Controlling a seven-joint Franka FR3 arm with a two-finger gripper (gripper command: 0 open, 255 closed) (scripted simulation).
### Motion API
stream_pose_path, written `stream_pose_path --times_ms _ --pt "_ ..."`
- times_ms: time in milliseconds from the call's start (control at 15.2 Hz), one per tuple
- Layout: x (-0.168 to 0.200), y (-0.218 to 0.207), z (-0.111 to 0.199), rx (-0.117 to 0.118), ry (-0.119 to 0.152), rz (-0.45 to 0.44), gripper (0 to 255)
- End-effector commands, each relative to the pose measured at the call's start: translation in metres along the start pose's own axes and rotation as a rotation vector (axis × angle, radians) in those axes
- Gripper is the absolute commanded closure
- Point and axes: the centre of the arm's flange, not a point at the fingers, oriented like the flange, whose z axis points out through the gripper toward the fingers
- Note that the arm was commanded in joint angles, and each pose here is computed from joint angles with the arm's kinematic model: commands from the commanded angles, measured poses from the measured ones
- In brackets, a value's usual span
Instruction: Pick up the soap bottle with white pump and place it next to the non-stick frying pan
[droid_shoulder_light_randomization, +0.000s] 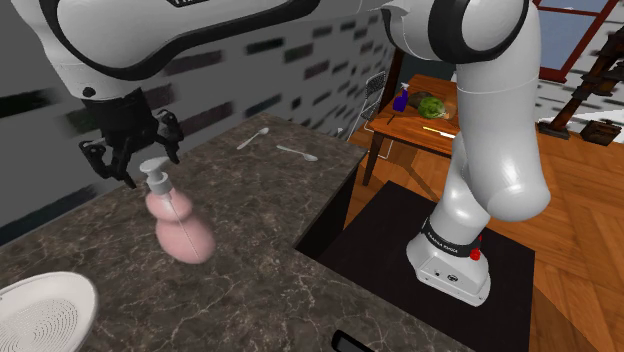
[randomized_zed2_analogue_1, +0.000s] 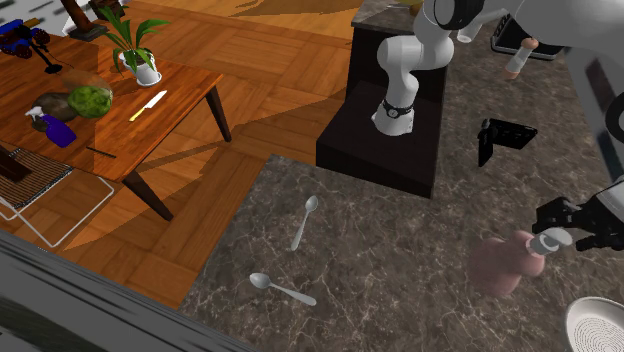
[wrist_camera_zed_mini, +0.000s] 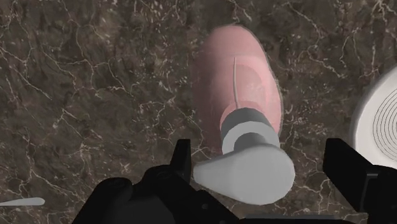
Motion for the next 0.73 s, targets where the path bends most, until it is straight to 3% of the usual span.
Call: stream_pose_path --times_ms 0,198,462,660 --pt "0.0 0.0 0.0 0.0 0.0 0.0 0" --pt "0.0 0.0 0.0 0.0 0.0 0.0 0" --pt "0.0 0.0 -0.05 0.0 0.0 0.0 0" --pt "0.0 0.0 -0.05 0.0 0.0 0.0 0"
